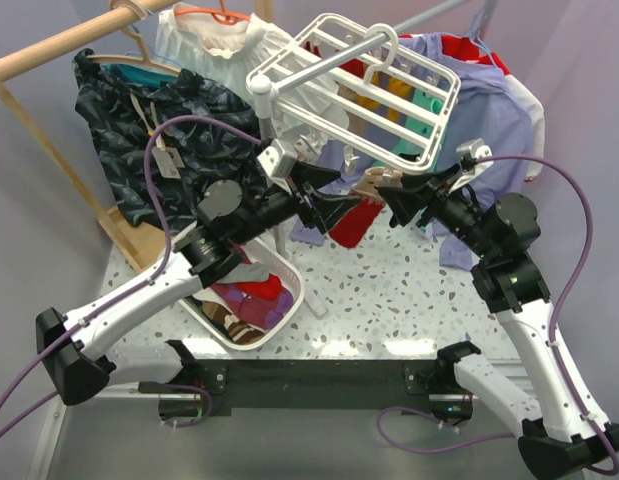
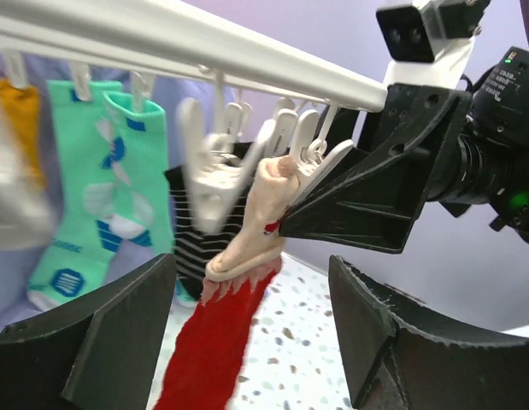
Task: Clip the socks to the hanger
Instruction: Clamp the sock onto the hanger, then open the clamp at the hanger.
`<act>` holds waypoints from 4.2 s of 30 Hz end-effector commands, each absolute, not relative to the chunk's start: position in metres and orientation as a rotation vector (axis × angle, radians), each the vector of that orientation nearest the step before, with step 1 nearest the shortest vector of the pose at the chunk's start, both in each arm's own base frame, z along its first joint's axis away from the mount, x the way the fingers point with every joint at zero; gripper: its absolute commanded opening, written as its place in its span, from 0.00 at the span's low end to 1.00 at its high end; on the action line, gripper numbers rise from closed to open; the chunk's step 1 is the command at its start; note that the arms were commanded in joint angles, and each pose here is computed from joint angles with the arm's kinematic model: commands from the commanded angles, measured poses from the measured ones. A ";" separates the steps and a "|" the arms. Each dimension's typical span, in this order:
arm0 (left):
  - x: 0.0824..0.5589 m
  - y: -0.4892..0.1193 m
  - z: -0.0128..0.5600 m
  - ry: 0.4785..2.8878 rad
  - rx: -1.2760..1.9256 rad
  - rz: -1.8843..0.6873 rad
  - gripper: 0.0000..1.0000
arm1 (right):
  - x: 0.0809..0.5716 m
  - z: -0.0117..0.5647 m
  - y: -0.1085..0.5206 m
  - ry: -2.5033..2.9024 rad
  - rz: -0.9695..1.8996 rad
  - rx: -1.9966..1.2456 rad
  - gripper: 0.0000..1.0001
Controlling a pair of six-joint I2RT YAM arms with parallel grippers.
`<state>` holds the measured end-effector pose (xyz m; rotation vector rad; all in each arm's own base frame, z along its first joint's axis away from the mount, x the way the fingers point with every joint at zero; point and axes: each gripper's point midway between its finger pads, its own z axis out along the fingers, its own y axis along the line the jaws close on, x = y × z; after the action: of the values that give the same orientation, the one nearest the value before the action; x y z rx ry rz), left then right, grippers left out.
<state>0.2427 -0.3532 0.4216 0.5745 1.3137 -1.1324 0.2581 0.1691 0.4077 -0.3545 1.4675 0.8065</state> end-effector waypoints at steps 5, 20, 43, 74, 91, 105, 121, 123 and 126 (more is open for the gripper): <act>0.260 -0.321 0.439 1.216 0.486 -0.889 0.77 | 0.271 0.411 0.149 1.479 0.700 -0.236 0.61; 0.281 -0.321 0.452 1.130 0.265 -0.594 0.67 | 0.270 0.410 0.142 1.491 0.657 -0.224 0.61; 0.283 -0.340 0.461 1.010 0.320 -0.519 0.55 | 0.266 0.411 0.139 1.482 0.644 -0.229 0.61; 0.274 -0.339 0.466 0.958 0.242 -0.383 0.37 | 0.258 0.413 0.137 1.472 0.645 -0.233 0.62; 0.273 -0.332 0.466 0.948 0.190 -0.404 0.67 | 0.260 0.415 0.138 1.469 0.644 -0.235 0.62; 0.272 -0.340 0.476 0.928 0.207 -0.435 0.46 | 0.257 0.414 0.138 1.464 0.642 -0.243 0.62; 0.272 -0.344 0.473 0.922 0.233 -0.420 0.11 | 0.255 0.413 0.133 1.469 0.621 -0.236 0.62; 0.272 -0.346 0.465 0.945 0.249 -0.426 0.05 | 0.254 0.412 0.132 1.475 0.618 -0.235 0.62; 0.272 -0.351 0.451 0.989 0.274 -0.445 0.00 | 0.247 0.416 0.134 1.485 0.629 -0.253 0.62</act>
<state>0.2766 -0.3525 0.4487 0.2932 0.9804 -0.3893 0.2552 0.1383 0.4017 -0.2435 1.5048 0.6515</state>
